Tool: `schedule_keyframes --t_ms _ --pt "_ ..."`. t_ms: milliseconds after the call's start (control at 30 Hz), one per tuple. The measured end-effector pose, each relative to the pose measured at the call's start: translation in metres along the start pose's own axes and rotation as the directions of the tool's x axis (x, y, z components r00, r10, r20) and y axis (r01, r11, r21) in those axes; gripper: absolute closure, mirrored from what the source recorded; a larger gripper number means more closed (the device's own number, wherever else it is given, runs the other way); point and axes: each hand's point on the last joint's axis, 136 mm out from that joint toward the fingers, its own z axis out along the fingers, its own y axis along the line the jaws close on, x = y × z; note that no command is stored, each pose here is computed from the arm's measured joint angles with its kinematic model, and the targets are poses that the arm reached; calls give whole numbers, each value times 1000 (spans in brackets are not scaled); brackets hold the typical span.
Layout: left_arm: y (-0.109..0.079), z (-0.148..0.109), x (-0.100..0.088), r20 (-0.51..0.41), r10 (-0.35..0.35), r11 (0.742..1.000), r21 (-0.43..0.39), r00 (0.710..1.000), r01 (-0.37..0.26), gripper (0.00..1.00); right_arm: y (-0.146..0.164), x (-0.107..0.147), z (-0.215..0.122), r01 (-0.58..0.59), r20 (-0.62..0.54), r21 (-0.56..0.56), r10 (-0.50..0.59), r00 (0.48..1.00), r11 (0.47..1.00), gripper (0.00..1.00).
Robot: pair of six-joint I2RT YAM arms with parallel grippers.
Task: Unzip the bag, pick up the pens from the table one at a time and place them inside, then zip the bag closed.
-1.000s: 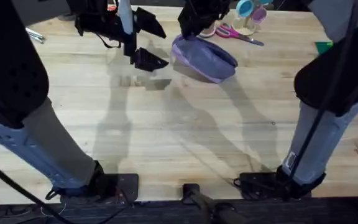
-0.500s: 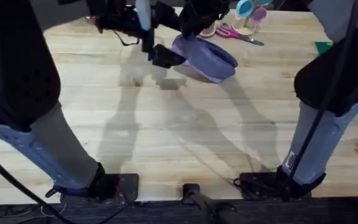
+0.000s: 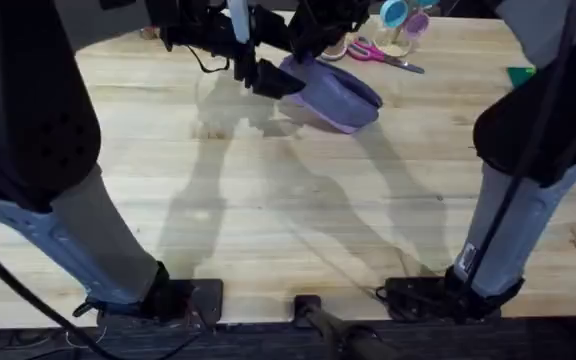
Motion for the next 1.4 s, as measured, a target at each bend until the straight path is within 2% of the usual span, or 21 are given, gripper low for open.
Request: schedule_keyframes --t_ms 133,167,933,1133,1267,1400 --pt "4 0 4 -24 -5 1000 -20 1000 4 879 3 3 0 0 -13 -11 0 1000 1000 969" --pt "4 -1 5 -28 -4 1000 -22 1000 3 927 4 4 0 2 -15 -11 -2 1000 1000 969" --pt "-2 -2 6 -38 -57 998 -1 998 57 956 6 5 -5 -4 -15 -29 3 1000 1000 969" --pt "-5 -4 -2 -18 -52 999 8 999 52 955 6 5 -19 -3 8 -25 3 1000 1000 969" --pt "-7 -6 9 -68 -96 995 -2 993 96 955 5 1 -44 7 67 -18 -6 998 1000 970" --pt "-7 -7 12 -80 -102 995 -7 992 102 955 5 5 -71 11 107 -16 -9 994 1000 972"
